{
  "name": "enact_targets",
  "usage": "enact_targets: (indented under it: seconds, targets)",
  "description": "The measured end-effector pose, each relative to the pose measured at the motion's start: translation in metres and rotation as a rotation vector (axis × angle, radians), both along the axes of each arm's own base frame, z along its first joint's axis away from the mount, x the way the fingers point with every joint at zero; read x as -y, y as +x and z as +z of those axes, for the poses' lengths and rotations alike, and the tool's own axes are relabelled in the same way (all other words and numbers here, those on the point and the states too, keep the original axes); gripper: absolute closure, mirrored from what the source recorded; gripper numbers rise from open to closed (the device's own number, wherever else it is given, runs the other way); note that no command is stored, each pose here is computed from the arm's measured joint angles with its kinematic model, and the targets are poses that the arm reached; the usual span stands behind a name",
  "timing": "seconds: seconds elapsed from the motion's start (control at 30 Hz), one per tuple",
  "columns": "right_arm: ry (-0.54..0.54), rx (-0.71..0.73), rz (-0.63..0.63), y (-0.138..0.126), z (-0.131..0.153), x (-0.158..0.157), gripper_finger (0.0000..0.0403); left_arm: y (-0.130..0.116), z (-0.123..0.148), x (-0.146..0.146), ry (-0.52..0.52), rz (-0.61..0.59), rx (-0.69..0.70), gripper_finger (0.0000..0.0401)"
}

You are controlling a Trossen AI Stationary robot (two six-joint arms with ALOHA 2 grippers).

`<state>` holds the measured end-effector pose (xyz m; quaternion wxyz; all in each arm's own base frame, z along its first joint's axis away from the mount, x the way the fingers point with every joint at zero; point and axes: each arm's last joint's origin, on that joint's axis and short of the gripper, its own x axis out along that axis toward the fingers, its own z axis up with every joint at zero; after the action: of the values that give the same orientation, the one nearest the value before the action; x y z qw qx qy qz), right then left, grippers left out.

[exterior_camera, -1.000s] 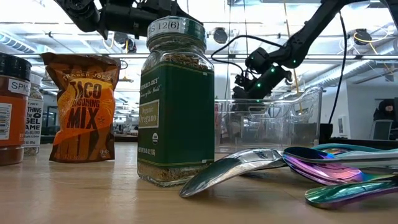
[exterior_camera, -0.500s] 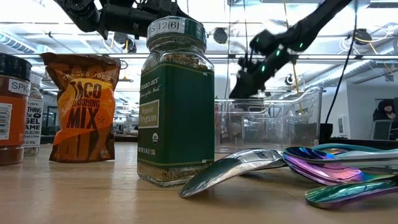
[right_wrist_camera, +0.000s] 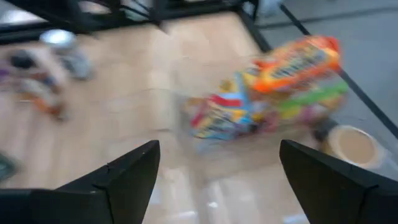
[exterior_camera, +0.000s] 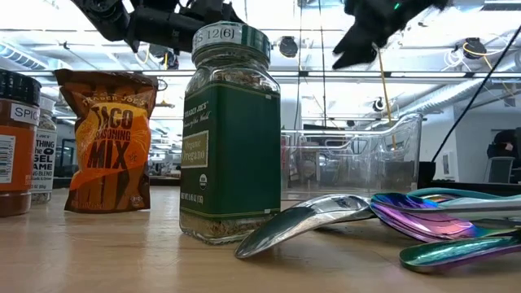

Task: Pick & Place Food Item
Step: Put the white seasoning bottle into the right transparent bin

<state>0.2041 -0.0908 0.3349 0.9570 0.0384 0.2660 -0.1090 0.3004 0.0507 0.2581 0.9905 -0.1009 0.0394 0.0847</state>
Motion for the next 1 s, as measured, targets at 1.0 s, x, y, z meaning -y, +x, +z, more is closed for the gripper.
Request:
enact_targets:
  seconds: [1.0]
  targets:
    - [-0.006,0.238,0.142,-0.02,-0.058,-0.046,0.008,-0.11,0.025,0.127,-0.784,0.482,-1.22,0.0126]
